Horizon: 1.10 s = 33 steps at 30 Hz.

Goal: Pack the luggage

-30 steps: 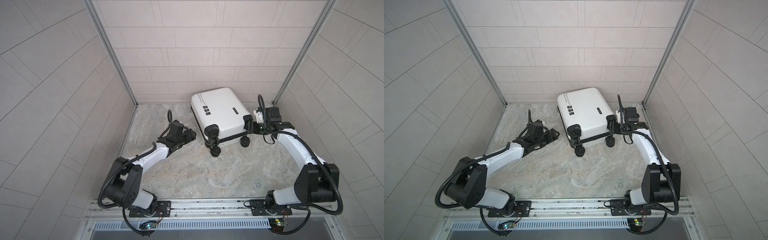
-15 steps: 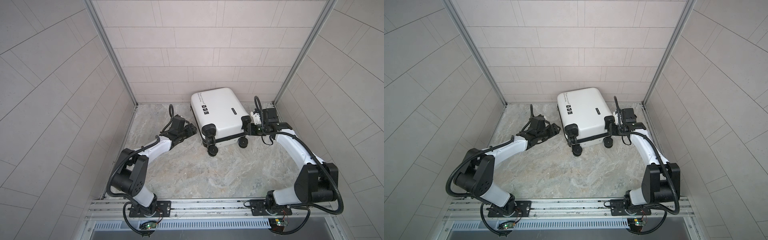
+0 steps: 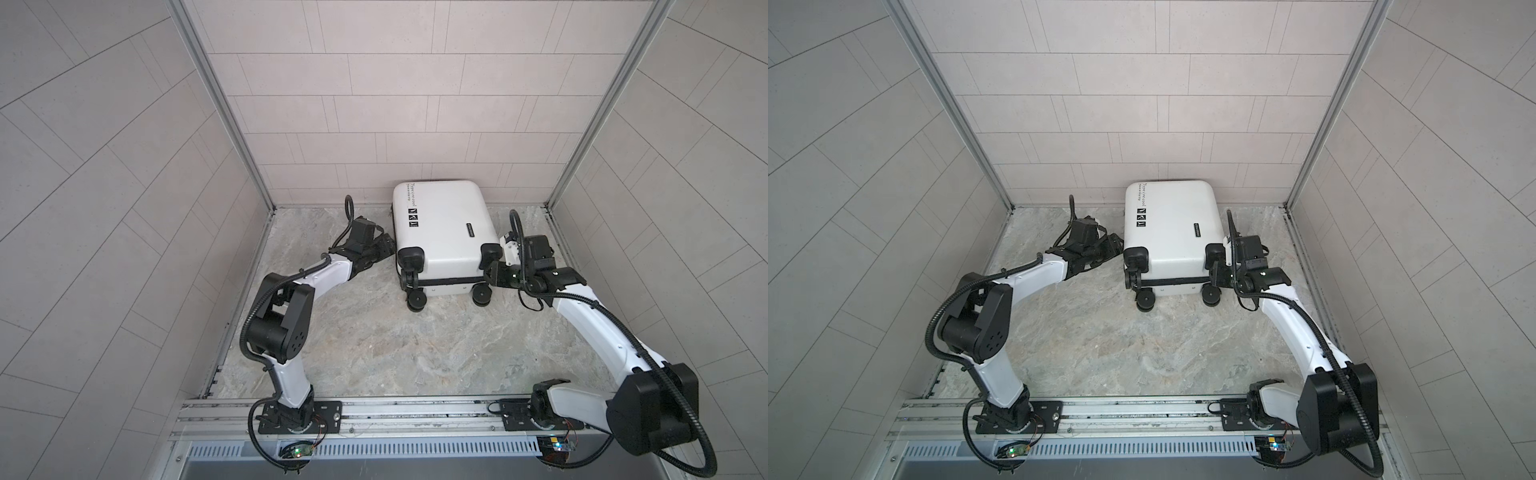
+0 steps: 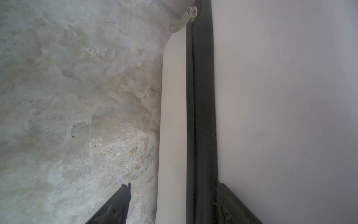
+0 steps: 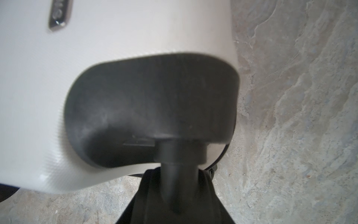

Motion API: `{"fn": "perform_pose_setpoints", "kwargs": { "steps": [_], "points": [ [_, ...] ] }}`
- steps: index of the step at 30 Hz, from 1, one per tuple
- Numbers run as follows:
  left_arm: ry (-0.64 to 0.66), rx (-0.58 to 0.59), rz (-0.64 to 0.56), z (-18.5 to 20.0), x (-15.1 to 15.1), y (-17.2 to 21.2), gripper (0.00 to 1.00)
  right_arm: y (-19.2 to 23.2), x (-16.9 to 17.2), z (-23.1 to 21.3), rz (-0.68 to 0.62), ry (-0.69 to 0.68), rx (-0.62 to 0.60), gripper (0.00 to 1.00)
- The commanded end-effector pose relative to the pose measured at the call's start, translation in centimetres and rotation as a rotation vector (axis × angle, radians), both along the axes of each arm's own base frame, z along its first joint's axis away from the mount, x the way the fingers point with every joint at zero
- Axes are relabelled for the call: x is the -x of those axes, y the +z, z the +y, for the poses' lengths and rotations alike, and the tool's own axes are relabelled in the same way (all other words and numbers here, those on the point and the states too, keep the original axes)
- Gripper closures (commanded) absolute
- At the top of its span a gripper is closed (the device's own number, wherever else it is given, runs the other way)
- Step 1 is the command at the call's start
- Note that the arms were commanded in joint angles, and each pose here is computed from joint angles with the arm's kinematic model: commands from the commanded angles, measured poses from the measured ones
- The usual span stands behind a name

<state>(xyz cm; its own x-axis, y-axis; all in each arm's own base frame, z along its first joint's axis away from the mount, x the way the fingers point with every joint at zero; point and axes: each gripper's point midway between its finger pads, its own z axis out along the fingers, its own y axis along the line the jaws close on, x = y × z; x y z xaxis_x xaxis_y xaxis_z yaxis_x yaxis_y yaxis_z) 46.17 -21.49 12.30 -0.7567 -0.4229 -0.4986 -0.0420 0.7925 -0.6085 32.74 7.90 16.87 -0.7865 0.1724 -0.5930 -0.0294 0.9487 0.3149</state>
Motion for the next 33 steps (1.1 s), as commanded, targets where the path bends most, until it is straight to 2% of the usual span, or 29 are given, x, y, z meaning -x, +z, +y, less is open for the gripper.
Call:
{"fn": "perform_pose_setpoints", "kwargs": {
  "steps": [1,8,13,16,19,22,26,30,33],
  "points": [
    [-0.103,0.043,-0.001,-2.9,-0.5,0.0,0.26,-1.5,2.7,2.7,0.073,0.063,-0.061,0.94],
    [-0.141,0.071,-0.021,-5.0,-2.2,-0.3,0.27,-2.6,4.1,1.5,0.1,-0.085,-0.086,0.97],
    [-0.188,0.046,-0.055,-5.9,-2.9,-0.2,0.28,-2.4,4.2,0.9,0.086,-0.139,-0.088,0.97],
    [-0.12,-0.004,-0.105,-3.5,-3.2,0.7,0.28,-2.2,4.0,0.5,0.082,-0.157,-0.066,0.97],
    [-0.017,0.013,-0.148,0.4,-2.8,1.8,0.28,-1.9,3.8,0.3,0.085,-0.158,-0.05,0.98],
    [0.044,-0.005,-0.186,3.8,-1.0,2.9,0.28,-1.5,3.8,0.2,0.079,-0.156,-0.044,0.98],
    [0.06,-0.065,-0.224,6.0,2.7,3.1,0.28,-1.5,3.7,0.2,0.076,-0.15,-0.039,0.98],
    [0.041,-0.055,-0.242,6.6,6.8,1.7,0.29,-1.4,3.7,0.2,0.078,-0.143,-0.032,0.98],
    [0.012,-0.047,-0.36,5.8,9.8,1.0,0.3,-1.2,3.6,0.2,0.075,-0.141,-0.027,0.98]
  ]
}}
